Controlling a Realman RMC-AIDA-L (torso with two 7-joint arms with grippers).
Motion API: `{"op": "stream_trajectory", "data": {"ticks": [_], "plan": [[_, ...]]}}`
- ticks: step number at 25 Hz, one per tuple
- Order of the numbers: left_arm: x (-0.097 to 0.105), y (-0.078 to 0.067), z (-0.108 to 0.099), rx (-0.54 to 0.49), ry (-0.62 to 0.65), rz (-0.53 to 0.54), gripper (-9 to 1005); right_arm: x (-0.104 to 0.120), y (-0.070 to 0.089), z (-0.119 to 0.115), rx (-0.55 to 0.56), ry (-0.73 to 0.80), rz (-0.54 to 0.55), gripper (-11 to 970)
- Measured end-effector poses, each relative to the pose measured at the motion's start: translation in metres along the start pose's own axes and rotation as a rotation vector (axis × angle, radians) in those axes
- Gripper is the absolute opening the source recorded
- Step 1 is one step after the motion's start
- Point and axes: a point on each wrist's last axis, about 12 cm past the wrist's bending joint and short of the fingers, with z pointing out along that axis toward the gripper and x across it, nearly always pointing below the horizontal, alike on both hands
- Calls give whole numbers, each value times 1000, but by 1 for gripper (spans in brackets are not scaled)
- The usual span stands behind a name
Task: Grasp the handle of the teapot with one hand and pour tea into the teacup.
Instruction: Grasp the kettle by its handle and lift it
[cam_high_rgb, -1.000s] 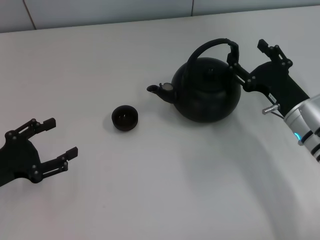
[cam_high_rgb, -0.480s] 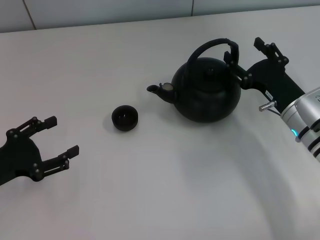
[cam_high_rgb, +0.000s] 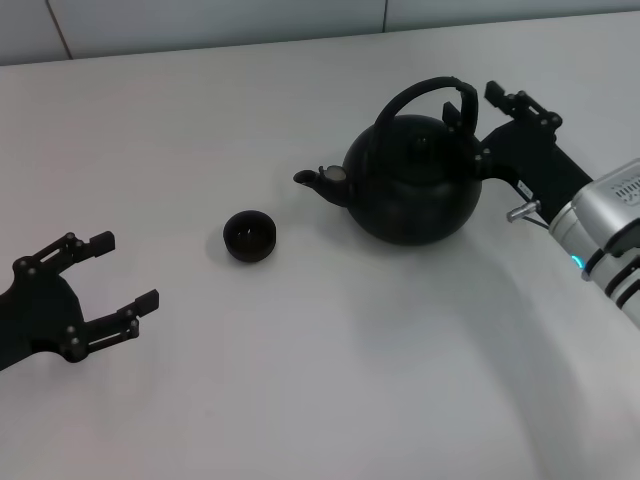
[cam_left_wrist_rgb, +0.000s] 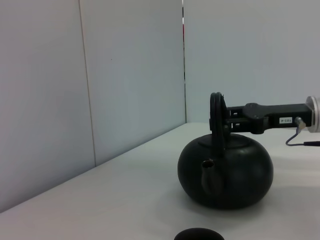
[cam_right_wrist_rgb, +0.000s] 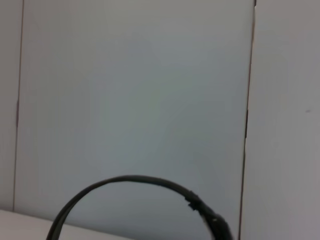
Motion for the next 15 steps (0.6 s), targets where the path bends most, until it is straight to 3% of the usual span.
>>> {"op": "stream_trajectory", "data": {"ticks": [12,15], "plan": [[0,-1,-1,-2,-2,-5,860,0,1,0,7,-2,10,216],[0,-1,-1,-2,-3,-7,860,0,1,0,11,-5,13,175]]}}
